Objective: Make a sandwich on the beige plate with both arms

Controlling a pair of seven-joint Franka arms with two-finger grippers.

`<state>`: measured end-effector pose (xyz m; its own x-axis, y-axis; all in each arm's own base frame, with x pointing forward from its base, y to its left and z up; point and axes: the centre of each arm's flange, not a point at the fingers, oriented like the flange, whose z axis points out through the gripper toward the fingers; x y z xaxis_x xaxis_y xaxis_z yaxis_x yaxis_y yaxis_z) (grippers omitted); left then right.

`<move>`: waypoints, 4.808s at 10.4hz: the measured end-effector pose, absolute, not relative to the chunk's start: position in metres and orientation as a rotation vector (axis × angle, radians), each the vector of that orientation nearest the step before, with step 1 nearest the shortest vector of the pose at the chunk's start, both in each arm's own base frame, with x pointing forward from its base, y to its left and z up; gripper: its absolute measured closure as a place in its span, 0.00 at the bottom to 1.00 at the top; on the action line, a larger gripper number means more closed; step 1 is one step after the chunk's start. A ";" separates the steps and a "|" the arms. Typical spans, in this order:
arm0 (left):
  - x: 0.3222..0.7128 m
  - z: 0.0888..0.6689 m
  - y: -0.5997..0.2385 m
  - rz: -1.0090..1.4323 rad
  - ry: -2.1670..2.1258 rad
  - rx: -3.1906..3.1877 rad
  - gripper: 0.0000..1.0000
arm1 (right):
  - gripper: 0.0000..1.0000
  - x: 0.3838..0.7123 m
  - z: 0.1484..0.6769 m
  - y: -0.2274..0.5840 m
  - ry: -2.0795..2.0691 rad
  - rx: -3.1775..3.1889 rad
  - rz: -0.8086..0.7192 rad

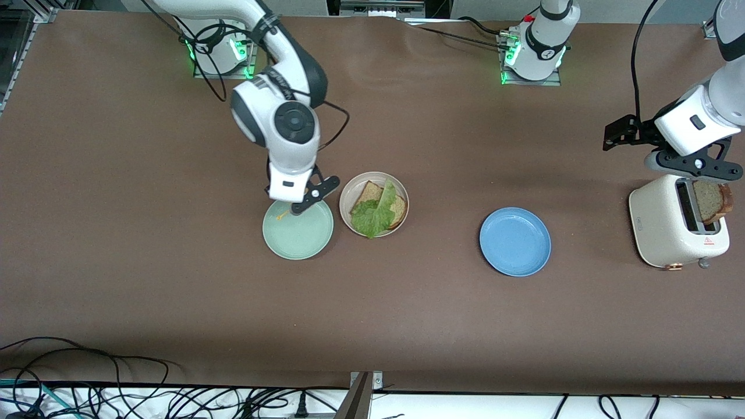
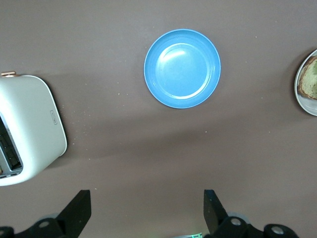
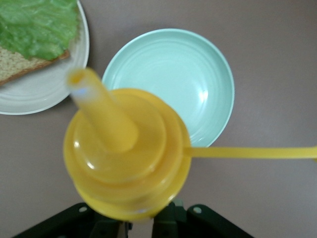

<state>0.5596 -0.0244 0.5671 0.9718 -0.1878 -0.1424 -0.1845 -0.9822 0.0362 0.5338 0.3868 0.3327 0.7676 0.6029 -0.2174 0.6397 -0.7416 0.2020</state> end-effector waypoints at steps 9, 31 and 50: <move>0.558 0.570 -0.033 -0.238 -0.316 3.093 0.00 | 0.82 0.482 0.275 0.488 0.763 2.352 -0.336; 0.559 0.582 -0.031 -0.202 -0.311 3.097 0.00 | 0.82 0.551 0.326 0.447 1.033 2.310 -0.440; 0.561 0.590 -0.027 -0.179 -0.301 3.100 0.00 | 0.82 0.629 0.302 0.111 1.391 3.149 0.103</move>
<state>0.5606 -0.0269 0.5903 0.9748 -0.1927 -0.1121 -0.1902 -0.9812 0.0327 0.6285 0.1111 0.3021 0.6793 0.7130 0.1737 0.7308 -0.6357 -0.2486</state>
